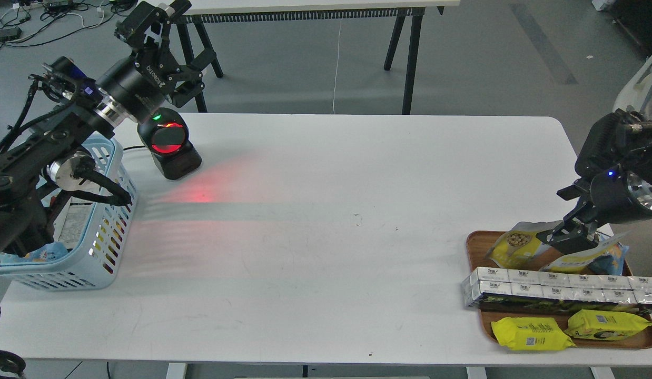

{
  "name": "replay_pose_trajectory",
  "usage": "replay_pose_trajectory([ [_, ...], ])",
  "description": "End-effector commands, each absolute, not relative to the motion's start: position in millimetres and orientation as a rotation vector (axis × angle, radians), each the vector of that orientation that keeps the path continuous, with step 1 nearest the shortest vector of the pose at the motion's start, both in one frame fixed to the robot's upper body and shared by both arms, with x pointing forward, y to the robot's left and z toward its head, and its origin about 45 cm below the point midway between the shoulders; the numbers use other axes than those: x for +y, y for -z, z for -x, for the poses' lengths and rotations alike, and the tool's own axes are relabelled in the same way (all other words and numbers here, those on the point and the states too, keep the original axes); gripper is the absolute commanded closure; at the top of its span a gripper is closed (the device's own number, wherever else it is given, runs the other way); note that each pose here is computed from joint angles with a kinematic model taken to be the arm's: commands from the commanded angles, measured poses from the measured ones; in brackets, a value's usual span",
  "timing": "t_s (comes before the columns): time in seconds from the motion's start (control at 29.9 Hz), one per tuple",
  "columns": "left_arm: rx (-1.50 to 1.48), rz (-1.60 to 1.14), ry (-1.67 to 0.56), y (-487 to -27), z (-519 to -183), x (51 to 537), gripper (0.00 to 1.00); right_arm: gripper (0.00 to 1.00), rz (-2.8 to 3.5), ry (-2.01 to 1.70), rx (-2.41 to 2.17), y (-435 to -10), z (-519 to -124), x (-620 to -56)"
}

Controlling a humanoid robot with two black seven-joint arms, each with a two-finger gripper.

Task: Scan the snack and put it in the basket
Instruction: 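Lower the right gripper onto a yellow snack bag on the tray and grasp, then lift the yellow snack bag and carry it to the table center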

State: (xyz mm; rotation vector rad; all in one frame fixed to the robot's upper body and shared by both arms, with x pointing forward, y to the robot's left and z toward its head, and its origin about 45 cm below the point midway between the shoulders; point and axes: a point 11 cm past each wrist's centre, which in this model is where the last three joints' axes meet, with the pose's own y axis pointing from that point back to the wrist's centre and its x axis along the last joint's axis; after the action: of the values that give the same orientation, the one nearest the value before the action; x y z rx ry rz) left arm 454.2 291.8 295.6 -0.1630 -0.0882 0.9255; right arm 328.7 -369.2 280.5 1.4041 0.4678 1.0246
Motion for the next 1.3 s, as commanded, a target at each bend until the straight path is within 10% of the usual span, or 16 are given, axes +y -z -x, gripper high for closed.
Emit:
replay_pose_trajectory([
  [0.0,-0.087,0.164,-0.924,-295,-454,291,0.00,0.17,-1.416,-1.015,0.452,-274,-333,-370],
  [0.57,-0.091,0.165,-0.926,-297,-455,291,0.00,0.96,-1.480,-0.997,0.425,-256,-327,-368],
  [1.27,-0.094,0.165,-0.926,-298,-456,292,0.00,1.00,-1.515,-1.132,0.274,-300,-355,-341],
])
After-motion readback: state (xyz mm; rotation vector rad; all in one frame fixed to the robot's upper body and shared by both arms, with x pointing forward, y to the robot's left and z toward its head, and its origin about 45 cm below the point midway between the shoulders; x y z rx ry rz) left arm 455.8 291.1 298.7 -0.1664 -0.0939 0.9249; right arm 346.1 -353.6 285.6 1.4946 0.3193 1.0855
